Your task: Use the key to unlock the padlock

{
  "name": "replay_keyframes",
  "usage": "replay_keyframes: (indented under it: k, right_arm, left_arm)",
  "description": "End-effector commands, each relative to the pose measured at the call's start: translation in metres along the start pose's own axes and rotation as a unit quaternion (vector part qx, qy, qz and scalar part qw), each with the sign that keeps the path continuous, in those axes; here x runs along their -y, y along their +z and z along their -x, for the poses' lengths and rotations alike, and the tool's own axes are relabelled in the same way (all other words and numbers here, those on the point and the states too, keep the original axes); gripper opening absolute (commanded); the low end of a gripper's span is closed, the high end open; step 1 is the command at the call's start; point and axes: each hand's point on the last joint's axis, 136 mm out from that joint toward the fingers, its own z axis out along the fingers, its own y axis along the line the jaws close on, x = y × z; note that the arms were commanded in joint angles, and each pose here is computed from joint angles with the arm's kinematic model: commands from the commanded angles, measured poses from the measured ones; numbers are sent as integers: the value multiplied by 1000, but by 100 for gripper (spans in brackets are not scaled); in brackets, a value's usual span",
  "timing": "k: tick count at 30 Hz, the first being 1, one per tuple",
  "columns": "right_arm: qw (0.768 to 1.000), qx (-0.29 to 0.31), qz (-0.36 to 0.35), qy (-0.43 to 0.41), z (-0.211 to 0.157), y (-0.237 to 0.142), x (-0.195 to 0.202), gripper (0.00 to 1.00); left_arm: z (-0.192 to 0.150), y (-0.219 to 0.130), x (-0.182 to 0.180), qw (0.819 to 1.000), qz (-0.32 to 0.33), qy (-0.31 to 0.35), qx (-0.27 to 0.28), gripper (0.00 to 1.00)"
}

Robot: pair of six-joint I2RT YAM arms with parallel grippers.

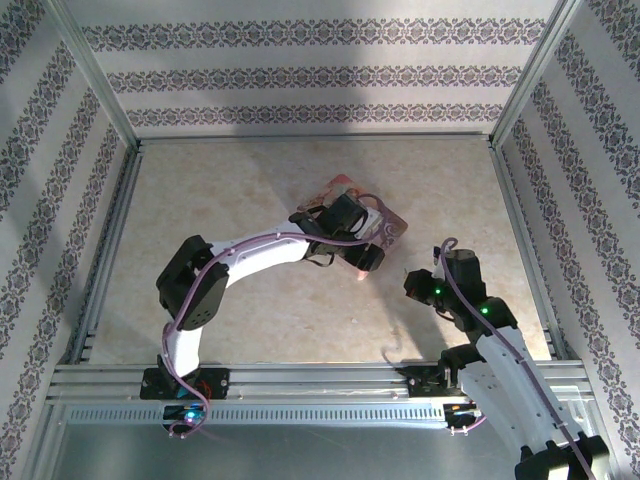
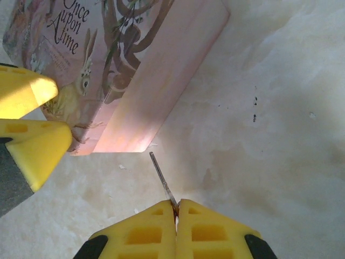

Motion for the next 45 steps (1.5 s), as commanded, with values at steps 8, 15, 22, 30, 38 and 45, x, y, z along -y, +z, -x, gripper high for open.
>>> replay_keyframes:
  k: [8, 15, 22, 30, 38, 45]
  right_arm:
    - [1000, 12, 8, -6, 7, -14, -9, 0]
    - [999, 5, 50, 4, 11, -11, -28, 0]
    - [995, 0, 102, 4, 17, 3, -54, 0]
    - [991, -21, 126, -49, 21, 24, -91, 0]
    - [983, -47, 140, -109, 35, 52, -122, 0]
    - [980, -72, 126, -136, 45, 82, -125, 0]
  left_arm:
    - [21, -4, 24, 999, -41, 9, 21, 85]
    - [31, -60, 18, 995, -43, 5, 88, 88]
    - [1, -101, -14, 991, -2, -5, 135, 97]
    - [-44, -120, -46, 984, 31, -25, 172, 99]
    - [-69, -125, -68, 977, 52, -25, 205, 99]
    - [-87, -123, -78, 976, 53, -22, 209, 98]
